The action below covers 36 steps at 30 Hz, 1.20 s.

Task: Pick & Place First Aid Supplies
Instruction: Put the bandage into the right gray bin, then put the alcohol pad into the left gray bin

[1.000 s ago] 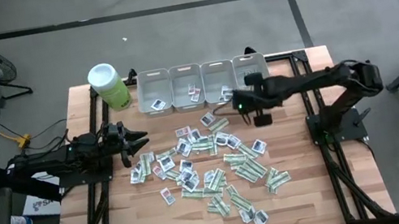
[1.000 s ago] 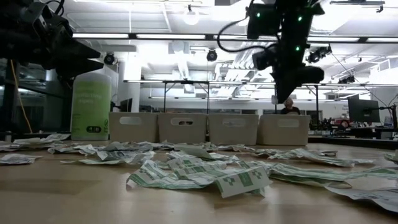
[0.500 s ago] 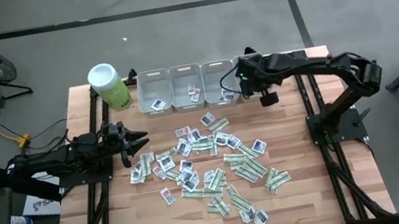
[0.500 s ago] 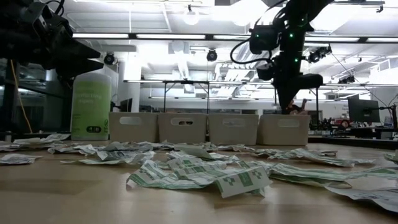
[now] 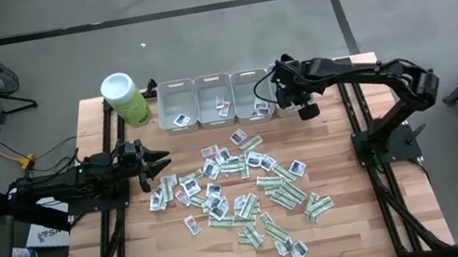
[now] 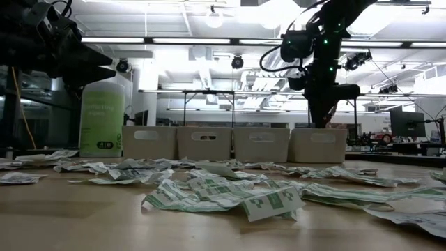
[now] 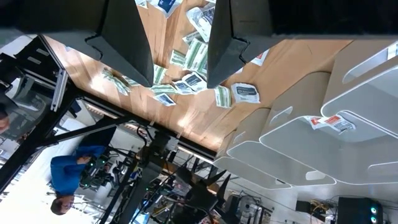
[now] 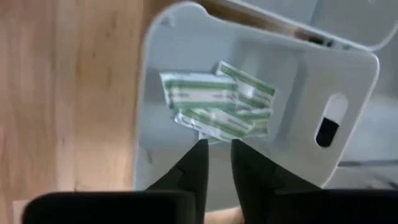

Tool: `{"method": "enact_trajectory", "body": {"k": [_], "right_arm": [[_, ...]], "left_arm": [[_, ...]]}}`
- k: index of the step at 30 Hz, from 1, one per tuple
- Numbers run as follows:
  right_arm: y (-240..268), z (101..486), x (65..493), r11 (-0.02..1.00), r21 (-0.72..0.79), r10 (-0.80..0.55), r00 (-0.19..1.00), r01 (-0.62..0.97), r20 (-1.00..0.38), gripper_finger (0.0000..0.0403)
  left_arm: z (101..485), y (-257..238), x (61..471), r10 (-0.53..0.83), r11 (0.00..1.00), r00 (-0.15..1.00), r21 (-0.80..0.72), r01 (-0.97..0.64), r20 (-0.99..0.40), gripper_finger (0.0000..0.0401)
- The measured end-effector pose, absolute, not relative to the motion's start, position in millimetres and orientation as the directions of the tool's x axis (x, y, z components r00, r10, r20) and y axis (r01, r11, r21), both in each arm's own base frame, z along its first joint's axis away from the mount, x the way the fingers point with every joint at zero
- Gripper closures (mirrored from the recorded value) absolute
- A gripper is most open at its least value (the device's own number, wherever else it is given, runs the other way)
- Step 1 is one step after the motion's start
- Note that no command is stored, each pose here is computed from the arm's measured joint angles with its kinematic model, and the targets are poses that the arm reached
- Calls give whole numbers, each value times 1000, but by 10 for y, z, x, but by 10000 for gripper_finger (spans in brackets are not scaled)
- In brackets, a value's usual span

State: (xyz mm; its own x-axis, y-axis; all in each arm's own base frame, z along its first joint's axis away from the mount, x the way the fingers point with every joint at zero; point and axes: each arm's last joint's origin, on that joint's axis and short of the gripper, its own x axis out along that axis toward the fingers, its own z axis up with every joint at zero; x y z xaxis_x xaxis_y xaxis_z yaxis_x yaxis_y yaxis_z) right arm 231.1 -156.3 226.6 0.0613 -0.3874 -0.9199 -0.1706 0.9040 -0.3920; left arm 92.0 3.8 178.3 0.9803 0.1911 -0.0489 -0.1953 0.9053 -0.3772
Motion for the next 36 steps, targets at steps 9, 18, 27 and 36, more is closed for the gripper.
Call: {"method": "enact_trajectory", "body": {"k": [9,18,27,36], "right_arm": [[-1566,2278,2265,858,-500,-496,-60,119,-866,281],[-1490,2264,2120,676,-514,-471,-228,528,-852,280],[-1268,2228,2098,628,-196,-117,-158,753,-981,281],[-813,2224,2309,730,-75,-16,-92,680,-996,281]], "left_arm": [[1783,38,920,191,905,980,-377,-195,-49,251],[1783,38,920,191,905,980,-377,-195,-49,251],[1783,38,920,191,905,980,-377,-195,-49,251],[1783,38,920,190,905,980,-377,-195,-49,251]]}}
